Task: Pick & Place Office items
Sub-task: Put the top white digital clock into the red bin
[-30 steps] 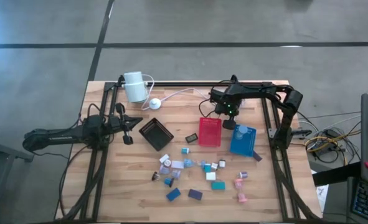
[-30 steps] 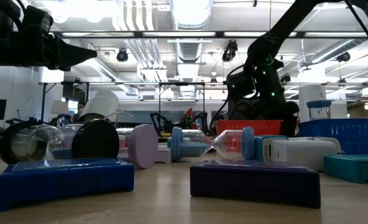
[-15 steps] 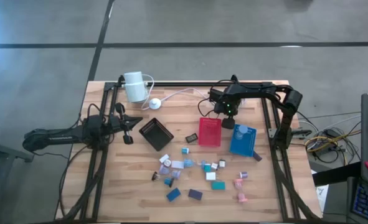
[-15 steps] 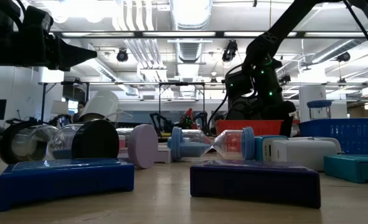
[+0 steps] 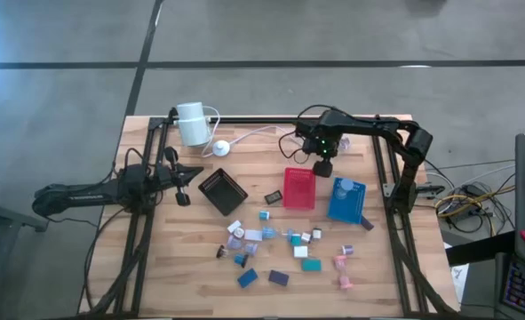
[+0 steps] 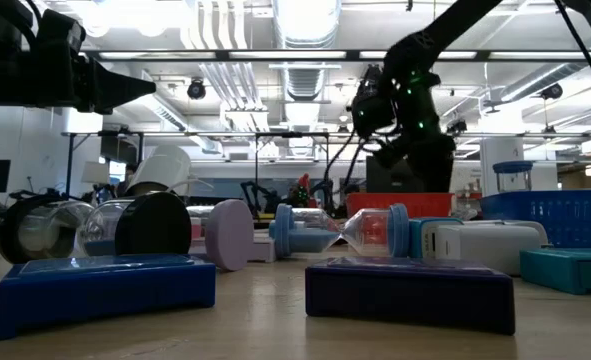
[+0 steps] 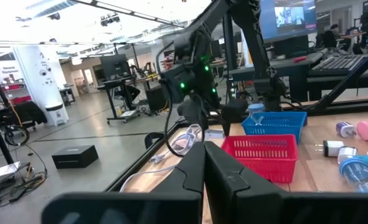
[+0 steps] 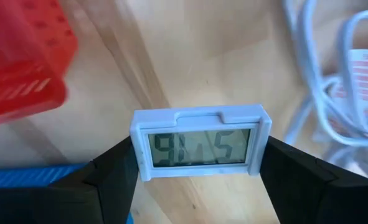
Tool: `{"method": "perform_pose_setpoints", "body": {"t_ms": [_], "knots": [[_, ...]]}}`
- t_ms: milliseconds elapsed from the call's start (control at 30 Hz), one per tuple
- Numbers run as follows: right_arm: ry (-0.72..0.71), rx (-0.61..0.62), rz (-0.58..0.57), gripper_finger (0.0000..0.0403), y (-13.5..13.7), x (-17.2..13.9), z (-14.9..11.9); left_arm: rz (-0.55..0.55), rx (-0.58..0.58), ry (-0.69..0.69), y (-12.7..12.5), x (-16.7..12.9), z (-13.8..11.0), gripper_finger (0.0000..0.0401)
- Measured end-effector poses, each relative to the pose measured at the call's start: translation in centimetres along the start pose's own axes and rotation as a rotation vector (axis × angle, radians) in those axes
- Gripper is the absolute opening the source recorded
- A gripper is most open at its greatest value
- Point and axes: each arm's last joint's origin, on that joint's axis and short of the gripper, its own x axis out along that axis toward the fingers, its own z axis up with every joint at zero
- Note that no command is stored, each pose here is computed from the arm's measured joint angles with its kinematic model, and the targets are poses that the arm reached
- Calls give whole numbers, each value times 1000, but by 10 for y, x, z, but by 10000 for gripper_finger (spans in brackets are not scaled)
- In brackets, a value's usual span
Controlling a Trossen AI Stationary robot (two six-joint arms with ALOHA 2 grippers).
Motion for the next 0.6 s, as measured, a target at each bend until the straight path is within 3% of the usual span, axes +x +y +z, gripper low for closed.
{"method": "perform_pose_setpoints", "body": {"t_ms": [267, 600], "knots": [[-164, 10, -14, 274, 8, -50, -10, 0, 4, 0, 0, 0, 0, 9], [-753, -26, 127, 274, 27, -117, -56, 1, 4, 1, 0, 0, 0, 9]]}}
